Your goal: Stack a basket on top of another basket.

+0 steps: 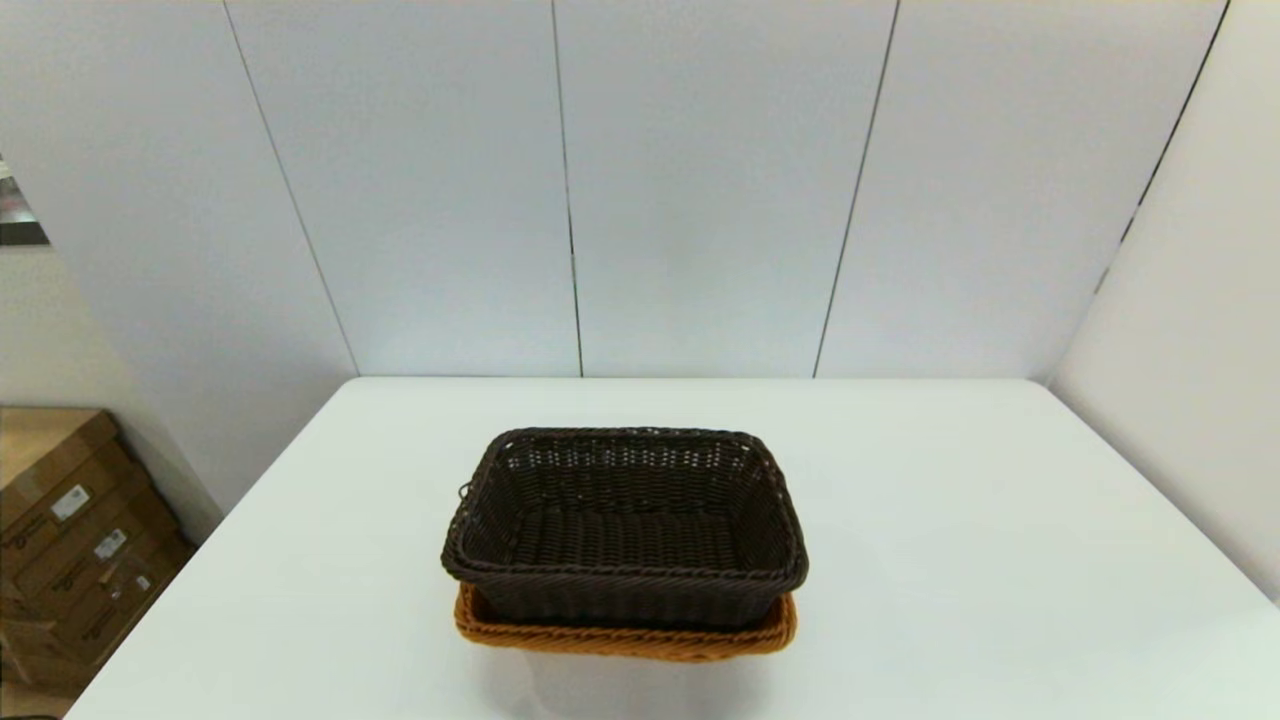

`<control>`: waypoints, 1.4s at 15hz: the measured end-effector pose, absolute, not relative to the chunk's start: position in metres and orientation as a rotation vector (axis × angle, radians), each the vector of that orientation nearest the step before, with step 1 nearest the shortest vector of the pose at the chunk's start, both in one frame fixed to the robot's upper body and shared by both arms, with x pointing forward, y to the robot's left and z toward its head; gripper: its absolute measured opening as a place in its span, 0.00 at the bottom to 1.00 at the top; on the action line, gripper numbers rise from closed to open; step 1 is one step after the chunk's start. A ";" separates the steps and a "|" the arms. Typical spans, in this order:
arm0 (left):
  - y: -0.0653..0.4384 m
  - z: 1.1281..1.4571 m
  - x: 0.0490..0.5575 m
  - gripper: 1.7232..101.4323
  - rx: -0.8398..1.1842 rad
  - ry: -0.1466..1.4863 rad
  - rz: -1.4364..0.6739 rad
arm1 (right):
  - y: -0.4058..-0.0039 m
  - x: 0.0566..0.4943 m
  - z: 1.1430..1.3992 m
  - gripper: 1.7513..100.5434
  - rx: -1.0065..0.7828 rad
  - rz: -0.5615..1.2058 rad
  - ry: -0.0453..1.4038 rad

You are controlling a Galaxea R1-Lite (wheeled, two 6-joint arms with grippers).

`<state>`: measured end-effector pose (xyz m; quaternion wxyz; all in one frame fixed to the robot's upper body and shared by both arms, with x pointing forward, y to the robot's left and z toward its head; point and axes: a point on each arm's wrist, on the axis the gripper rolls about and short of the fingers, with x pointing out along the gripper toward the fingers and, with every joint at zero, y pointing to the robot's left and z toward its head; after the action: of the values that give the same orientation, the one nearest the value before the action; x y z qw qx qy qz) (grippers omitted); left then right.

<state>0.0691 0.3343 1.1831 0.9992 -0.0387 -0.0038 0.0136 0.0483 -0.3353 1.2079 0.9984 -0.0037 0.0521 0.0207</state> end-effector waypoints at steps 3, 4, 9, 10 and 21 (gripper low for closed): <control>0.334 1.183 0.069 0.96 -0.078 -0.007 0.027 | -0.336 0.065 1.188 0.97 -0.080 0.011 0.022; 0.334 1.183 0.069 0.96 -0.078 -0.007 0.027 | -0.336 0.067 1.187 0.97 -0.086 0.011 -0.009; 0.334 1.183 0.069 0.96 -0.077 -0.007 0.028 | -0.336 0.069 1.182 0.97 -0.084 0.013 0.003; 0.334 1.183 0.069 0.96 -0.077 -0.007 0.028 | -0.336 0.069 1.182 0.97 -0.082 0.013 0.004; 0.334 1.183 0.069 0.96 -0.077 -0.007 0.027 | -0.336 0.069 1.182 0.97 -0.079 0.008 0.004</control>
<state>0.0691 0.3343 1.1830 0.9992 -0.0384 -0.0036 0.0136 0.0692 -0.3361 1.1821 0.9992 -0.0395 0.0022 0.0042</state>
